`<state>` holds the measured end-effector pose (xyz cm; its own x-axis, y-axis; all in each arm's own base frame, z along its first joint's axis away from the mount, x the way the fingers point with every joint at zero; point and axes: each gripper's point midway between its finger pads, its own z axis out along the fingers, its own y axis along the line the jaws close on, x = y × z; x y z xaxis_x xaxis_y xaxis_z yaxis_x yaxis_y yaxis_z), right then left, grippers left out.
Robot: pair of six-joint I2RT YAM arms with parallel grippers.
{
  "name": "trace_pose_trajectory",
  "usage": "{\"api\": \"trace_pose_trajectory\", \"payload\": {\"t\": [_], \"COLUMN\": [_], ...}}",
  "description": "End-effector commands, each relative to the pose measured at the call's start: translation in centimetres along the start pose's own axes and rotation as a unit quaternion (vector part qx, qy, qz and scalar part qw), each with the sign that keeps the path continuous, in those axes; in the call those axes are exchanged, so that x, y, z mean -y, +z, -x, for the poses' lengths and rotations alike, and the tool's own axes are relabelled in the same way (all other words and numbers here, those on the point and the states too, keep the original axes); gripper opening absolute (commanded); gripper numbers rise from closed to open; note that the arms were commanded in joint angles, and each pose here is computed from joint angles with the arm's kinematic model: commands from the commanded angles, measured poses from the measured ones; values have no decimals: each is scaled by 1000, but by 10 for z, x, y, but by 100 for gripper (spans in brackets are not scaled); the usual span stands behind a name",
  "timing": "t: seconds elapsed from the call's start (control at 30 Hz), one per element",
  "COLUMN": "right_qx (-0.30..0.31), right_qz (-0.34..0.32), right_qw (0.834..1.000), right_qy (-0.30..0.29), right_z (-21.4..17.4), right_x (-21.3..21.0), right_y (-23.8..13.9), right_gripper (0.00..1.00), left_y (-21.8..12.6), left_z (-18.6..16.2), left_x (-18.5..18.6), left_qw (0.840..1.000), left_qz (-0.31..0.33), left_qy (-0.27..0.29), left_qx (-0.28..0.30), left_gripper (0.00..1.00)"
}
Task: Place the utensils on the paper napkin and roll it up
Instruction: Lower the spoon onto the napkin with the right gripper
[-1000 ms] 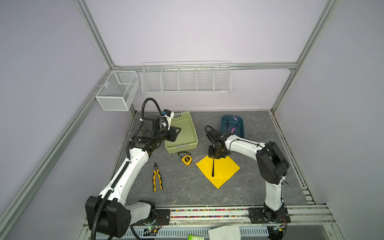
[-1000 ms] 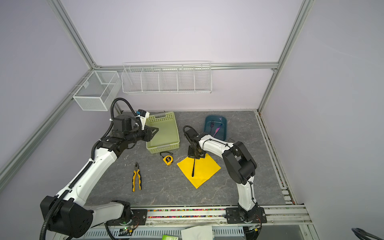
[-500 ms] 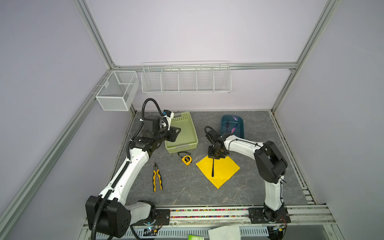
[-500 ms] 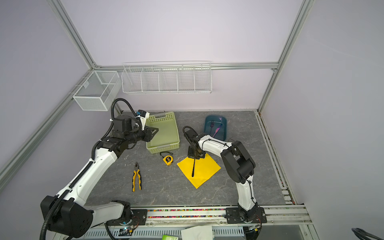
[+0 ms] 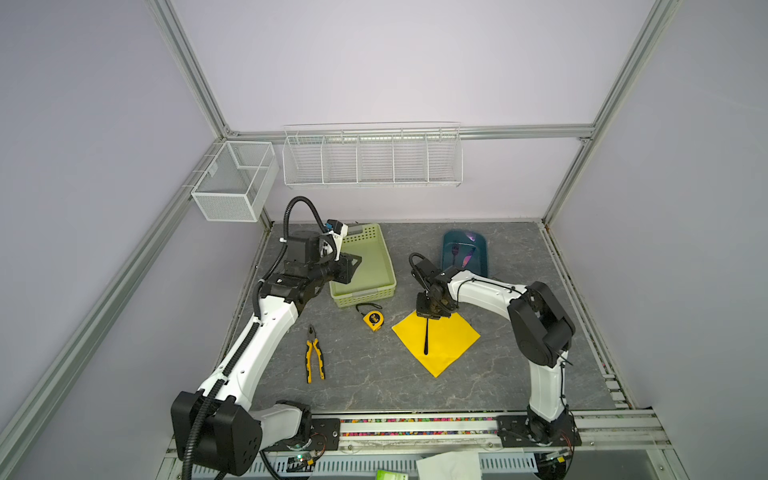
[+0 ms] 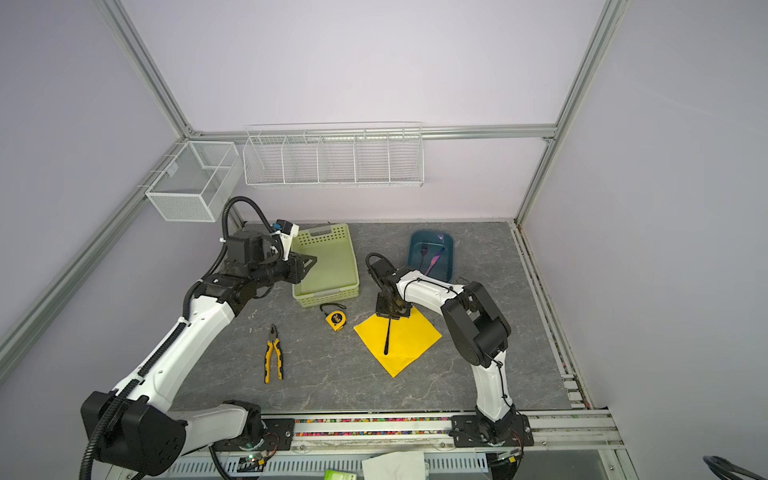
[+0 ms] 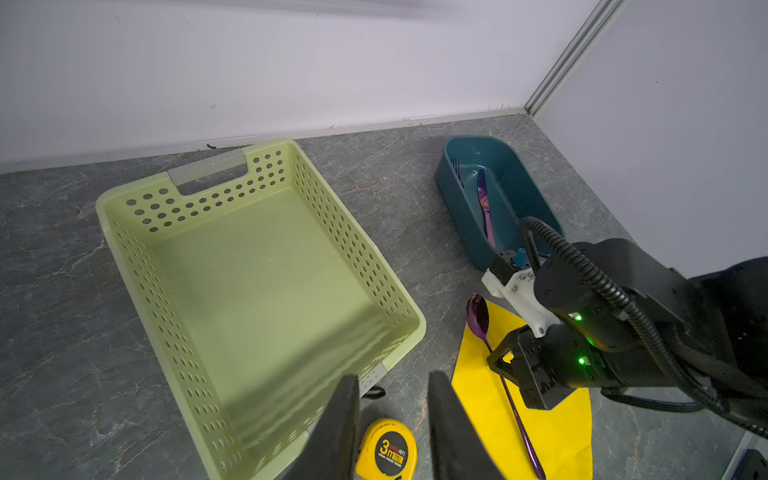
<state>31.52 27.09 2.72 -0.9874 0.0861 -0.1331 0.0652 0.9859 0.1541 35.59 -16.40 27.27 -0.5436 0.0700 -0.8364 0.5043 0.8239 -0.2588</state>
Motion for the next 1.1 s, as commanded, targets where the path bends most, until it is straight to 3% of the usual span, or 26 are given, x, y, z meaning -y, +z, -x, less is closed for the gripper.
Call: {"api": "trace_pose_trajectory", "payload": {"t": [0.0, 1.07], "right_qx": [-10, -12], "right_qz": [-16, -16], "right_qw": [1000, 1000], "right_qy": [-2, -13], "right_z": [-9, -9], "right_x": [8, 7], "right_y": [5, 17], "right_gripper": [7, 11], "left_y": [-3, -3], "left_z": [0, 1], "left_x": [-1, -1], "left_qw": [1000, 1000], "left_qz": [4, 2], "left_qy": [6, 7], "left_qx": [3, 2], "left_gripper": [30, 30]}}
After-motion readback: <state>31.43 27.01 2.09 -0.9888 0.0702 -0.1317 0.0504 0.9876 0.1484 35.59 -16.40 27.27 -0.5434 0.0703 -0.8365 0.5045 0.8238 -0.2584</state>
